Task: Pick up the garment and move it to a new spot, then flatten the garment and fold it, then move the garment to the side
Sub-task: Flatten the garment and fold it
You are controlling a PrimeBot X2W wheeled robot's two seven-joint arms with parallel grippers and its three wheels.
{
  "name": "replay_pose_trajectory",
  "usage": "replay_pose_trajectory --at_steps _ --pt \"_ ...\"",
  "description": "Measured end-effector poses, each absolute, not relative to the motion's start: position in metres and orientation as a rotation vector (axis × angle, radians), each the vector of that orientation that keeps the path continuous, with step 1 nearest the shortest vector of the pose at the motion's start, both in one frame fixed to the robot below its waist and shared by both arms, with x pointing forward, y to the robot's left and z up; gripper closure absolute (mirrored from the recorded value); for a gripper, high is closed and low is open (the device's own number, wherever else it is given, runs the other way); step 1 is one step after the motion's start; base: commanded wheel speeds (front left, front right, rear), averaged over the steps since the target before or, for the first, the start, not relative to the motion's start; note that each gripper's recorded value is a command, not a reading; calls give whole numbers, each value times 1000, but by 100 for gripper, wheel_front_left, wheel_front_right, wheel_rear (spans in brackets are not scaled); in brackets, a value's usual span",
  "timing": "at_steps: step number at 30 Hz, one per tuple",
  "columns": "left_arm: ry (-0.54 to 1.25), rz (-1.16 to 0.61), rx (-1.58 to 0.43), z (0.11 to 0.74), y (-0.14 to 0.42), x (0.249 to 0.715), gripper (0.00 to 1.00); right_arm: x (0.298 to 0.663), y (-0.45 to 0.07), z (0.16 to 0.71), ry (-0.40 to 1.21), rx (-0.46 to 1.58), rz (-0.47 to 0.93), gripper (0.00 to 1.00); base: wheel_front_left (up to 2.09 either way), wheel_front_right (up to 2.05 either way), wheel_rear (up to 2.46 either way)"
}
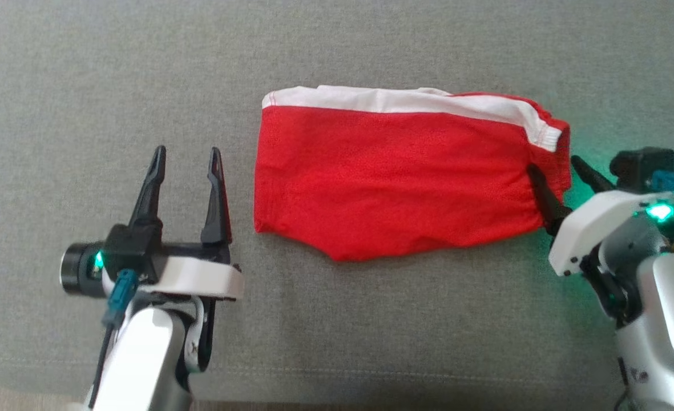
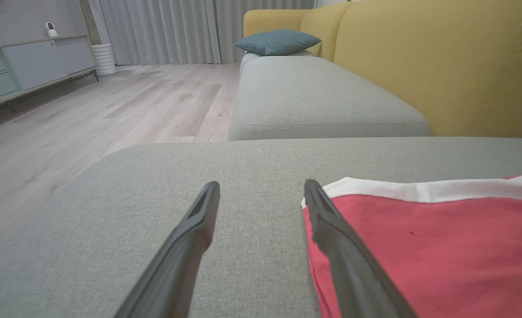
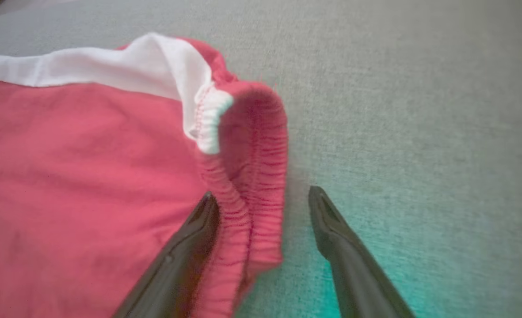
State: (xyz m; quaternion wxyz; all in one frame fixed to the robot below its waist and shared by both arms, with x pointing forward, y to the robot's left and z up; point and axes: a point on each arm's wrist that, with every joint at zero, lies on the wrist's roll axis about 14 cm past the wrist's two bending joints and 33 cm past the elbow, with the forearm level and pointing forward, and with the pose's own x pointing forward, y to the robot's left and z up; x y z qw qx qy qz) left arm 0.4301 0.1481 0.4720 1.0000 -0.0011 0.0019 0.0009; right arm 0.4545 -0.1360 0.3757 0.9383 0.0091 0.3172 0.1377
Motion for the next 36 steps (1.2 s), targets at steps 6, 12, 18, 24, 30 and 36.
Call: replay_pose_trajectory --at_steps 6,12,18,24,30,36 --pt "2 -8 2 470 146 437 0 459 -120 364 734 96 332 61 0 0 0" --pt "4 -18 -2 469 142 438 0 455 -120 366 776 170 347 100 0 0 0" --pt "-24 -31 -5 479 137 437 0 439 -147 371 809 194 321 100 0 0 0" --pt "-45 -42 -6 488 133 435 0 423 -180 382 798 200 272 100 0 0 0" --pt "-62 -56 -5 495 129 431 0 425 -153 418 746 381 367 100 0 0 0" --pt "-67 -60 -3 499 129 425 0 420 -93 449 782 608 560 100 0 0 0"
